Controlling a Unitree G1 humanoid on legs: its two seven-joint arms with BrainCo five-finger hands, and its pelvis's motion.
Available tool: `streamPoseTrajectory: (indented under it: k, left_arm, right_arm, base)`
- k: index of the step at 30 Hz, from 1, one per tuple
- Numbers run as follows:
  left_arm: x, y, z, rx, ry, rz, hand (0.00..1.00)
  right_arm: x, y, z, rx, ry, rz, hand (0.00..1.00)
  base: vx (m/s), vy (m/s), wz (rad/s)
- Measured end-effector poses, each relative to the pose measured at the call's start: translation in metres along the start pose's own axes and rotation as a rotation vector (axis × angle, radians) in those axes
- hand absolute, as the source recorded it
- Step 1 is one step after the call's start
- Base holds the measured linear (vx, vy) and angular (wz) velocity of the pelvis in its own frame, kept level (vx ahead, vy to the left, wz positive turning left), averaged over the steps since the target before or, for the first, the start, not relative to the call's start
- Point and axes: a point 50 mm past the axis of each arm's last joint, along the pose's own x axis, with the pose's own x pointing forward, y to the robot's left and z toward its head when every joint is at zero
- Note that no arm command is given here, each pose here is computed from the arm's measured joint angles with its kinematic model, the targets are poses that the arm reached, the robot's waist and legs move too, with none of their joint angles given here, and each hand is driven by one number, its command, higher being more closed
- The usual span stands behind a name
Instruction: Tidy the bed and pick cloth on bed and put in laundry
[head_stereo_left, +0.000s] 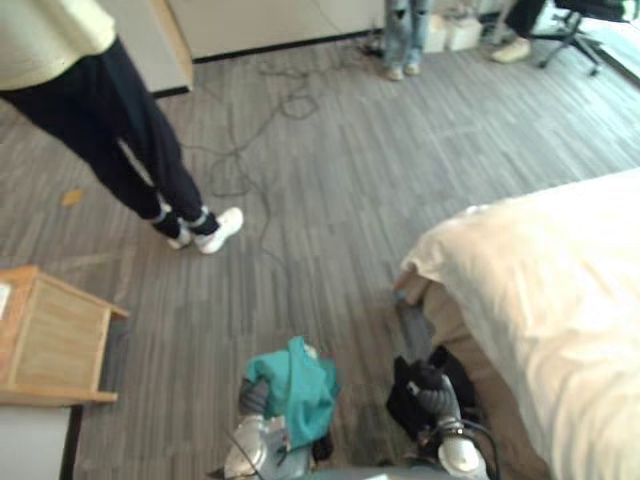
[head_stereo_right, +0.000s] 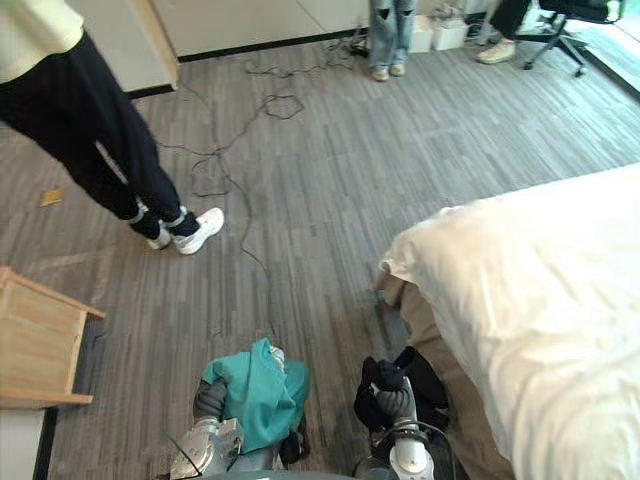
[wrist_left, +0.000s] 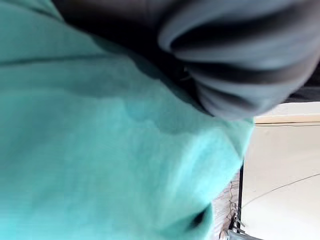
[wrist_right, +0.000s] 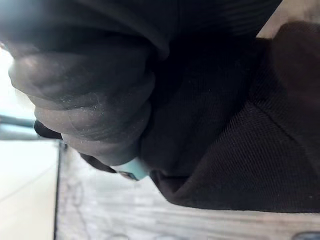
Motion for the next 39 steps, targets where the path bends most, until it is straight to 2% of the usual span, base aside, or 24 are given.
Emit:
streamPoseTrajectory:
  k: [8,15,21,22,31,35,39]
  left_arm:
    - [-0.001,0.004,-0.004,0.072,0.027,-0.057,1.0]
    - [0.0,0.008,-0.003,0.096,0.036,-0.071,1.0]
    - [0.007,0.003,0.006,0.115,-0.003,-0.087,1.0]
    - [0.001,-0.007,-0.009,0.113,0.06,-0.121,1.0]
    - [0.001,-0.011,-0.018,0.122,0.101,-0.143,1.0]
    - [0.014,-0.017,-0.026,0.112,0.163,-0.181,1.0]
    - [0.034,-0.018,-0.025,0.064,0.215,-0.156,1.0]
  right_arm:
    - [-0.001,0.005,-0.001,0.033,0.01,0.0,1.0]
    - [-0.01,0.01,-0.015,-0.009,0.068,0.037,1.0]
    - [-0.015,0.007,-0.023,0.004,0.1,0.029,1.0]
    - [-0.013,0.005,-0.016,0.068,0.078,0.007,1.0]
    - [-0.011,0.004,-0.024,0.081,0.119,0.024,1.0]
    - [-0.006,0.003,-0.033,0.077,0.169,0.05,1.0]
    - [0.005,-0.002,-0.031,0.067,0.179,0.078,1.0]
  base:
    - [0.03,0.068,0.52]
    - [0.09,0.088,0.3]
    - [0.07,-0.032,0.66]
    - [0.01,-0.014,0.12]
    - [0.0,-0.003,-0.11]
    - [-0.03,-0.024,-0.12]
    - [-0.07,-0.037,-0.08]
